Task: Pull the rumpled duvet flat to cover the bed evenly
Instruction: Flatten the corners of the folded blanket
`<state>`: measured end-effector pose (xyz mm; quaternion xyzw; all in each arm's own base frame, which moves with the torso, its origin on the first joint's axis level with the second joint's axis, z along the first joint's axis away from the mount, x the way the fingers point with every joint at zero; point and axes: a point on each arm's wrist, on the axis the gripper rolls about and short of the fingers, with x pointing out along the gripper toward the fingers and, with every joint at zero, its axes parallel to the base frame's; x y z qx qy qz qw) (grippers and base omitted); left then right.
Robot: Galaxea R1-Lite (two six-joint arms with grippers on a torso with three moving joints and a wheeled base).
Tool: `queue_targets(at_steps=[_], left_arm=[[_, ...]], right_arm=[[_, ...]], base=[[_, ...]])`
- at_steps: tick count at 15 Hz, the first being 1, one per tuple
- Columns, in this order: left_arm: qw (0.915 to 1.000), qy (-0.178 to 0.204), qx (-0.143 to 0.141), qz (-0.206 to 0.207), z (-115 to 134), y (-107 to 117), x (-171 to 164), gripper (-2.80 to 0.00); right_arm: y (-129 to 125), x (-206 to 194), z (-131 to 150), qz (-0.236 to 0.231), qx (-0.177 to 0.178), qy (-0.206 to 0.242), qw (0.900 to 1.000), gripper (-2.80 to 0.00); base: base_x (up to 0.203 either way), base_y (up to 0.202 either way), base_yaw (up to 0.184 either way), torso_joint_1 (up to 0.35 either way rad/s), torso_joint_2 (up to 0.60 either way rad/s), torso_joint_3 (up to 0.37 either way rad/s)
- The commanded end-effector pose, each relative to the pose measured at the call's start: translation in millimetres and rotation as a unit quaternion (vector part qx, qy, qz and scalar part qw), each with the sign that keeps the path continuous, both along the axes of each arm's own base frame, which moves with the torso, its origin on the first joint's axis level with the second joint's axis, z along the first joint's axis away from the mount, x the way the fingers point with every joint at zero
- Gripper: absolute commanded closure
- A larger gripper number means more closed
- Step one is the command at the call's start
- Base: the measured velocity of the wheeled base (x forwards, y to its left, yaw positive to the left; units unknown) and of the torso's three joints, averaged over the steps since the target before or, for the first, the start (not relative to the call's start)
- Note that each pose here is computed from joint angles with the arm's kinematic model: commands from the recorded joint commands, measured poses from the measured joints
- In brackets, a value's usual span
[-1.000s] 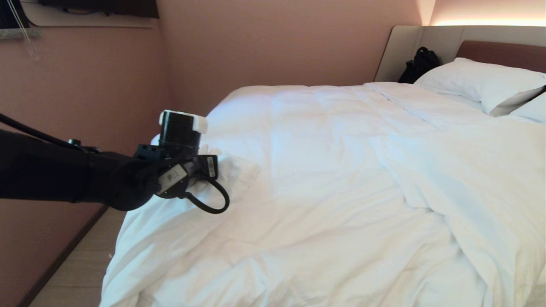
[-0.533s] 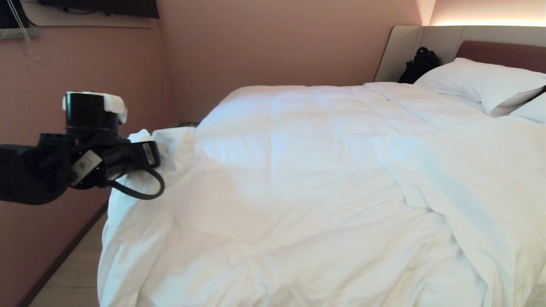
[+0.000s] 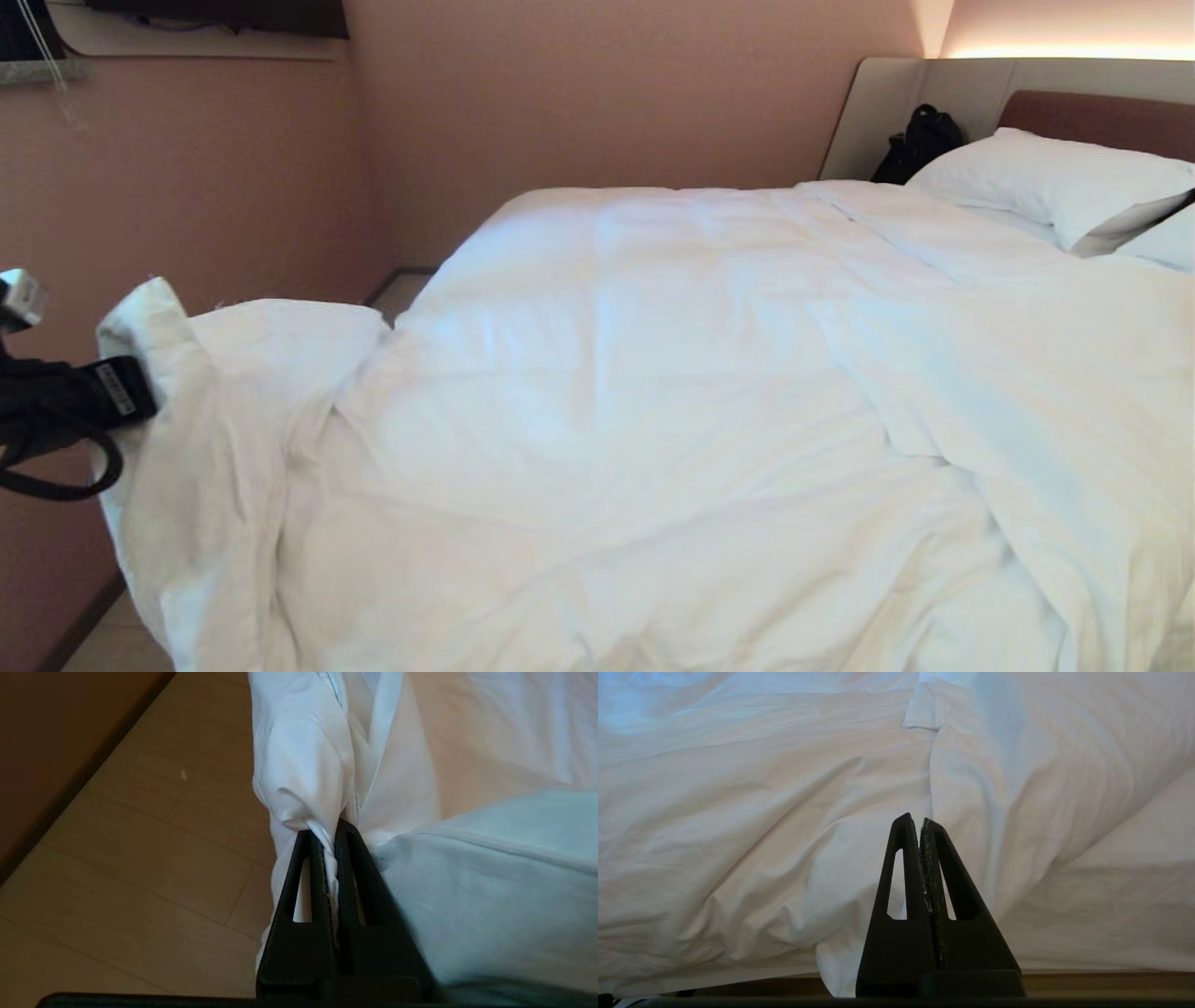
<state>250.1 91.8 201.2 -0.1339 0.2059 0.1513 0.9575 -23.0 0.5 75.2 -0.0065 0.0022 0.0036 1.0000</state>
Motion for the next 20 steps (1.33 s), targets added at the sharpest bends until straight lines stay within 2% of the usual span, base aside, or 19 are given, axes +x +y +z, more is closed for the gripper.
queue_targets(at_steps=[1,3,4,6,10,12,15,17,20], left_arm=[[0.9989,0.006,-0.039,0.025,-12.7,42.0,-24.8,0.00],[0.9958,0.017,-0.079,0.042,-31.0,71.8,-42.6,0.00],[0.9938,0.033,-0.096,0.046,-45.0,79.7,-50.4,0.00],[0.9913,0.050,-0.114,0.043,-62.8,90.6,-63.9,0.00],[0.9844,0.047,-0.159,0.058,-83.7,120.8,-86.5,0.00],[0.9816,0.054,-0.174,0.057,-97.7,126.5,-99.4,0.00],[0.9778,0.055,-0.188,0.074,-104.4,130.5,-111.4,0.00],[0.9727,0.049,-0.210,0.087,-111.6,131.4,-127.9,0.00],[0.9705,0.054,-0.214,0.097,-120.8,134.3,-141.1,0.00]], right_arm=[[0.0,0.1,0.0,0.000,0.000,0.001,1.000,0.00],[0.0,0.1,0.0,0.000,0.000,0.001,1.000,0.00],[0.0,0.1,0.0,0.000,0.000,0.001,1.000,0.00],[0.0,0.1,0.0,0.000,0.000,0.001,1.000,0.00],[0.0,0.1,0.0,0.000,0.000,0.001,1.000,0.00],[0.0,0.1,0.0,0.000,0.000,0.001,1.000,0.00],[0.0,0.1,0.0,0.000,0.000,0.001,1.000,0.00],[0.0,0.1,0.0,0.000,0.000,0.001,1.000,0.00],[0.0,0.1,0.0,0.000,0.000,0.001,1.000,0.00]], base=[[0.000,0.000,0.000,0.000,0.00,0.000],[0.000,0.000,0.000,0.000,0.00,0.000],[0.000,0.000,0.000,0.000,0.00,0.000],[0.000,0.000,0.000,0.000,0.00,0.000],[0.000,0.000,0.000,0.000,0.00,0.000],[0.000,0.000,0.000,0.000,0.00,0.000],[0.000,0.000,0.000,0.000,0.00,0.000],[0.000,0.000,0.000,0.000,0.00,0.000],[0.000,0.000,0.000,0.000,0.00,0.000]])
